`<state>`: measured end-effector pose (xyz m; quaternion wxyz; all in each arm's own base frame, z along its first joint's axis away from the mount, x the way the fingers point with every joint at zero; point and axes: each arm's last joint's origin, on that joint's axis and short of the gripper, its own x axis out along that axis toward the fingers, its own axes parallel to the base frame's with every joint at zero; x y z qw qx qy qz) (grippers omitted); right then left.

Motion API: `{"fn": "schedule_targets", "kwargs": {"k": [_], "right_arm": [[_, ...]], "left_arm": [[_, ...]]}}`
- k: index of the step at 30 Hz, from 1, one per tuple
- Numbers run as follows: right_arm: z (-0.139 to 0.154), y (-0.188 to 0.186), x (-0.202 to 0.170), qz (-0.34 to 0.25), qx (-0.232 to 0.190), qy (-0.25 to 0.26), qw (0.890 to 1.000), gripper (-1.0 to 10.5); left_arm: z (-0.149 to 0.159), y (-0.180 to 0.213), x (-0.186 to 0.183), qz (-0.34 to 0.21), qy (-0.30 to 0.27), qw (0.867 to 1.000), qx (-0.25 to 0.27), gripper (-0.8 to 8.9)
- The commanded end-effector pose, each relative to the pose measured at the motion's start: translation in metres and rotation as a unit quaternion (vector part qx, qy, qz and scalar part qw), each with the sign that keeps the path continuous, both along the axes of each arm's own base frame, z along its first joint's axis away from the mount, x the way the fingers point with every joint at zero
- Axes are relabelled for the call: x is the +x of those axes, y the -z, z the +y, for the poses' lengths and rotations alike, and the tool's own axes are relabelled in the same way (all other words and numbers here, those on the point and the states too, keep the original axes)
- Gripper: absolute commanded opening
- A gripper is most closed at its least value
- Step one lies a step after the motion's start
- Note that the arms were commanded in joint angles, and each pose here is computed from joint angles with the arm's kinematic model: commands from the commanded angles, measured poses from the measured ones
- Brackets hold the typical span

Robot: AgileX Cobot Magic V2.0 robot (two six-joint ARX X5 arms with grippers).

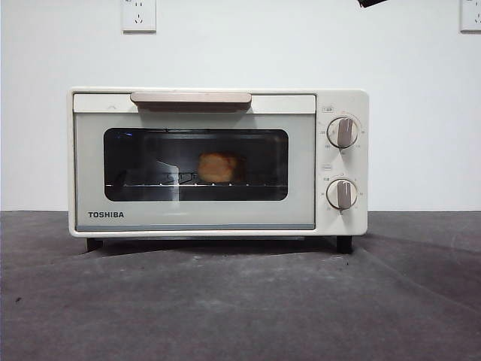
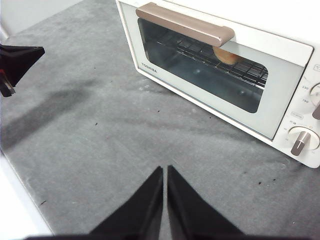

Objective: The left arm flap open the oven, the right arm pick bread and place it into oven, the left arm flap close the oven

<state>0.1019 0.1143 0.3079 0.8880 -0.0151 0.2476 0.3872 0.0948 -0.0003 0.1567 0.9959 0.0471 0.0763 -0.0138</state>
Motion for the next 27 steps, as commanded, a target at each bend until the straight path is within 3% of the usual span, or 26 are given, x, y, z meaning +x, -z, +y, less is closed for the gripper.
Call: {"fn": "schedule_targets", "kwargs": {"k": [1, 11, 14, 19, 22, 27], "right_arm": [[0.002, -0.002, 0.0, 0.0, 0.007, -0.002, 1.0, 0.1], [0.001, -0.003, -0.001, -0.01, 0.002, -0.004, 1.0, 0.1], [-0.008, -0.006, 0.002, -0.036, -0.006, 0.016, 0.999, 0.1], [-0.033, -0.008, 0.011, -0.053, 0.009, 0.096, 0.994, 0.1], [-0.053, -0.005, 0.015, -0.074, 0.023, 0.167, 0.983, 0.1], [-0.086, 0.013, 0.012, -0.125, 0.041, 0.283, 0.95, 0.1]], "left_arm": [[0.0, 0.007, 0.001, 0.012, -0.001, 1.0, 0.008, 0.16], [0.0, 0.007, 0.001, 0.012, -0.001, 1.0, 0.008, 0.16], [0.0, 0.007, 0.001, 0.012, -0.001, 1.0, 0.008, 0.16], [0.0, 0.007, 0.001, 0.012, -0.001, 1.0, 0.008, 0.16], [0.0, 0.007, 0.001, 0.012, -0.001, 1.0, 0.008, 0.16], [0.0, 0.007, 0.001, 0.012, -0.001, 1.0, 0.008, 0.16]]}}
